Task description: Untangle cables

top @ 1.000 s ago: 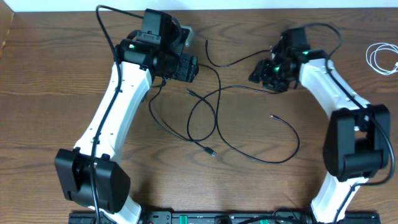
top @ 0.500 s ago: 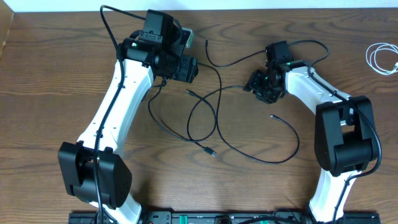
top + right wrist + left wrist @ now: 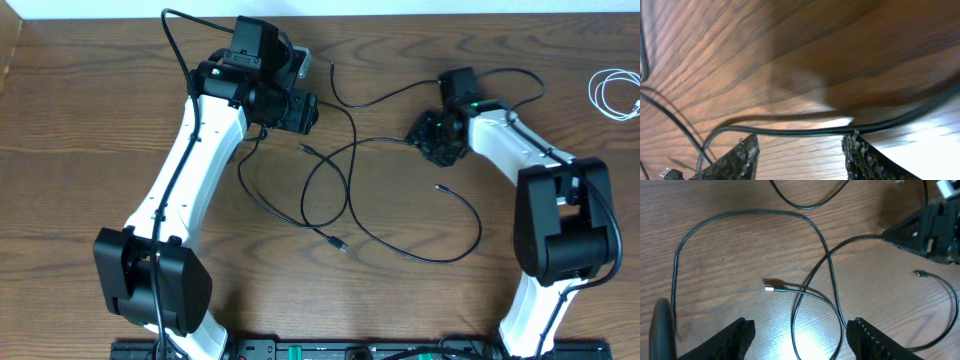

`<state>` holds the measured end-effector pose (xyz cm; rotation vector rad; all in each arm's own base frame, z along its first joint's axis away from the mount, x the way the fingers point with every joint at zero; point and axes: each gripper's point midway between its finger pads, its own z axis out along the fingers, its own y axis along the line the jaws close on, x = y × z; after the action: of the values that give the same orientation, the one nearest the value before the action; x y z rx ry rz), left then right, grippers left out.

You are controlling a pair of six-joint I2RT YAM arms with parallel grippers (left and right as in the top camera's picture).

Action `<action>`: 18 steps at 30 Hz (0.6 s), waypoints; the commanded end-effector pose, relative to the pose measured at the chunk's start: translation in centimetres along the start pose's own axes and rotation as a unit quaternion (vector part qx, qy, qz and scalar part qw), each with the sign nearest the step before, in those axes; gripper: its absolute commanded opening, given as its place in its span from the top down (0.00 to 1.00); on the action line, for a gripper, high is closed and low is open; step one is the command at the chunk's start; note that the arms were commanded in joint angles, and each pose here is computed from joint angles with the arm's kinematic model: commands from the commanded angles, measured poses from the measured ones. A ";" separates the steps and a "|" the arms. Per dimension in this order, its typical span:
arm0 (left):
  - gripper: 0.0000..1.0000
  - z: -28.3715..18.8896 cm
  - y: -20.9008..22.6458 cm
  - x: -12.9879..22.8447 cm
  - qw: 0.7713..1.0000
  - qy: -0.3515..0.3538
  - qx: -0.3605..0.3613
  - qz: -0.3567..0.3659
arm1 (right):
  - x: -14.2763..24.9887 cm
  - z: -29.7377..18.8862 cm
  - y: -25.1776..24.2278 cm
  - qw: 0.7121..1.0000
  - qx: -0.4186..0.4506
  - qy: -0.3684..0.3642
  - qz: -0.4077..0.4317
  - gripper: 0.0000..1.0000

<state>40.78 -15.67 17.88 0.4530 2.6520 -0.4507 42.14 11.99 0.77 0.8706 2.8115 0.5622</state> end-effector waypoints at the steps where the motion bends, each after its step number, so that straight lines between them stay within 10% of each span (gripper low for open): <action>1: 0.35 0.4 0.4 0.3 1.000 0.007 -0.004 -0.004 | -0.7 1.1 -5.5 0.998 0.052 0.016 0.027 0.46; 18: 0.35 0.4 0.3 0.2 1.000 0.006 -0.003 -0.010 | -2.7 1.8 -10.5 0.994 0.096 0.028 -0.045 0.48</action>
<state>40.75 -15.66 17.87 0.4485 2.6547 -0.4518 42.03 3.62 0.50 0.8097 2.8348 0.4999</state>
